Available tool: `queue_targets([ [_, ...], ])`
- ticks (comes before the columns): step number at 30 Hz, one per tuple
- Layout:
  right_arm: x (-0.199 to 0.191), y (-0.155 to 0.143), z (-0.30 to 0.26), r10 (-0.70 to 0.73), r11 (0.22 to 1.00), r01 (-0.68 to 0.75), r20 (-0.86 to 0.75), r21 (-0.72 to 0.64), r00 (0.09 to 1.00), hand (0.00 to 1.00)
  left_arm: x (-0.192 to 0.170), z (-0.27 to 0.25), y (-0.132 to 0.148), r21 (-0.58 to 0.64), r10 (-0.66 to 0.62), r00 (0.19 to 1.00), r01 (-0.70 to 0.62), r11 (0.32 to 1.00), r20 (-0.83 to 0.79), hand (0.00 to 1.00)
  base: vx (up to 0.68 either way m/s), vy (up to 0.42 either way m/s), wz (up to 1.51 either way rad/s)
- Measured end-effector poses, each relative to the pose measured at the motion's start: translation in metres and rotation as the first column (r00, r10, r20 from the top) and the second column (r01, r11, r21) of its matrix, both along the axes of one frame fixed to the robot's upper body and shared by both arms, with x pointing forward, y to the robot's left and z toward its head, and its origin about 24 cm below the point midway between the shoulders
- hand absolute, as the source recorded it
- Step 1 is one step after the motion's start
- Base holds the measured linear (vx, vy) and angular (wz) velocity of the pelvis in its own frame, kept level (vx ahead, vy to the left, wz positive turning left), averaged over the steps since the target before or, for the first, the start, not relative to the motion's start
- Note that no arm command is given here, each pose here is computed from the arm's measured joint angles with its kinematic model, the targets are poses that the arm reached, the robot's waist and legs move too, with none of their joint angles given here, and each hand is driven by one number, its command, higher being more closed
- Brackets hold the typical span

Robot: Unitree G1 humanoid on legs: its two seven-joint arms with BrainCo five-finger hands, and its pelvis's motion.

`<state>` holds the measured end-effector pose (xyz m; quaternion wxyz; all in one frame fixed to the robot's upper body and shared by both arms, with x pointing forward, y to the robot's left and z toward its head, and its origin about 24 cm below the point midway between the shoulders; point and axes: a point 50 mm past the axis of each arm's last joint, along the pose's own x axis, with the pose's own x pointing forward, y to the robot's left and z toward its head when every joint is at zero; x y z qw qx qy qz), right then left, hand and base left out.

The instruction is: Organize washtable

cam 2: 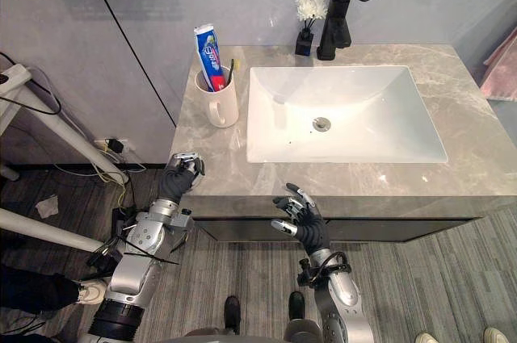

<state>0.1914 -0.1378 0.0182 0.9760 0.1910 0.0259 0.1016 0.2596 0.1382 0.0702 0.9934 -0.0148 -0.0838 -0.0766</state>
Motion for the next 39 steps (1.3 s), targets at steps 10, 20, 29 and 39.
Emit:
queue_targets([
  [10, 0.000, 0.002, -0.002, -0.027, 1.000, 0.027, -0.013, -0.003, 1.000, 0.00, -0.001, 0.001, -0.027, -0.017, -0.090, 0.996, 0.090, 0.996, -0.005, 1.00, 0.00, 0.000, 0.00],
  [20, -0.001, 0.001, -0.003, -0.035, 0.999, 0.035, -0.029, -0.007, 0.999, 0.00, 0.020, 0.026, -0.043, 0.016, -0.124, 0.988, 0.123, 0.992, 0.087, 1.00, 0.00, 0.000, -0.02],
  [29, -0.001, 0.000, -0.004, -0.047, 0.999, 0.047, -0.040, -0.011, 0.998, 0.00, 0.041, 0.034, -0.036, 0.040, -0.067, 0.994, 0.064, 0.997, 0.090, 1.00, 0.02, -0.003, -0.05],
  [39, -0.003, -0.004, -0.006, -0.050, 0.998, 0.049, -0.052, -0.032, 0.997, 0.00, 0.047, 0.039, -0.029, 0.089, -0.064, 0.993, 0.055, 0.995, 0.101, 1.00, 0.01, 0.003, -0.04],
])
